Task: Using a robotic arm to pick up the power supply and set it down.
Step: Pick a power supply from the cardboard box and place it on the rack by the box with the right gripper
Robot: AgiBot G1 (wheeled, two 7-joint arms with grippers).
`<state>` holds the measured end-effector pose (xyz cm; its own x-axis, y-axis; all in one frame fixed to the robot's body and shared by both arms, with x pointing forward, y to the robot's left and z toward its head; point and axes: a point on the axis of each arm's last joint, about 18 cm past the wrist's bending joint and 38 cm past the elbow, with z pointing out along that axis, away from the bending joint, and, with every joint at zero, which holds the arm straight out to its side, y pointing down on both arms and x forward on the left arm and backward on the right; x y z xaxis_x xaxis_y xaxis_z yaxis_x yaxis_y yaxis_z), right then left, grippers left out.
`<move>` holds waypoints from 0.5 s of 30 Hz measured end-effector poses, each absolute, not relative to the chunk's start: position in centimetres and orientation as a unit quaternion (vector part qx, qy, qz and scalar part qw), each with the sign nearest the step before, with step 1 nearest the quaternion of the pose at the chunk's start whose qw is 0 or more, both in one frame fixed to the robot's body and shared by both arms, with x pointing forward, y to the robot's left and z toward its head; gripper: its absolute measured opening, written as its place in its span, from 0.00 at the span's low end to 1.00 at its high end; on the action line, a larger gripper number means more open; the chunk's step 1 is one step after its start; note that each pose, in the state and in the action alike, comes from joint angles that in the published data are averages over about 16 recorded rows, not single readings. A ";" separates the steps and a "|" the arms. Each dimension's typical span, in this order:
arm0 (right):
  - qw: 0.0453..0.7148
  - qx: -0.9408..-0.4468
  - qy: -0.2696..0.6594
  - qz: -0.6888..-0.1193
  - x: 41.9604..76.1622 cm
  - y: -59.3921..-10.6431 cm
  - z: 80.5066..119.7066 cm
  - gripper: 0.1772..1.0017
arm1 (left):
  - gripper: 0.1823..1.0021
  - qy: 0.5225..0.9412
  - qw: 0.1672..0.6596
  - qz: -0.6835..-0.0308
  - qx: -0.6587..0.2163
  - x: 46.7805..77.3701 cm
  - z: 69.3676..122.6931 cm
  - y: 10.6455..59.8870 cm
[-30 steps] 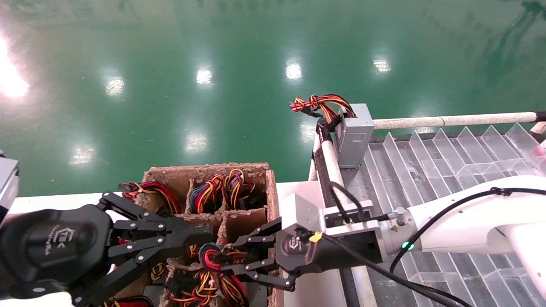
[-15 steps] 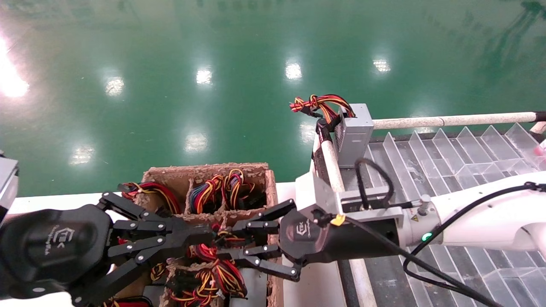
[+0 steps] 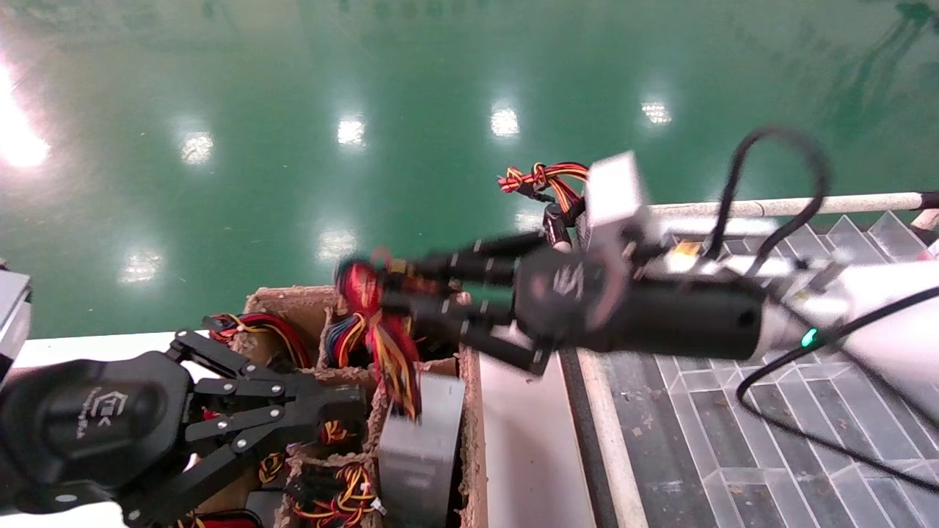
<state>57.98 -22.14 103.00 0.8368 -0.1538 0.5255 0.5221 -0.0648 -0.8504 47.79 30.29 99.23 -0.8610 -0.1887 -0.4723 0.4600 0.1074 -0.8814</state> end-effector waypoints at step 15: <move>0.701 -0.597 -0.150 -0.360 55.0 -27.4 111.0 0.18 | 0.01 0.703 0.245 -0.661 0.097 47.8 99.2 30.3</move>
<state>55.04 -27.36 111.03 0.6955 -0.3267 0.6400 0.6839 0.0278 -0.7290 47.79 30.29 99.23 -0.8610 -0.1887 -0.4723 0.4600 0.1074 -0.8814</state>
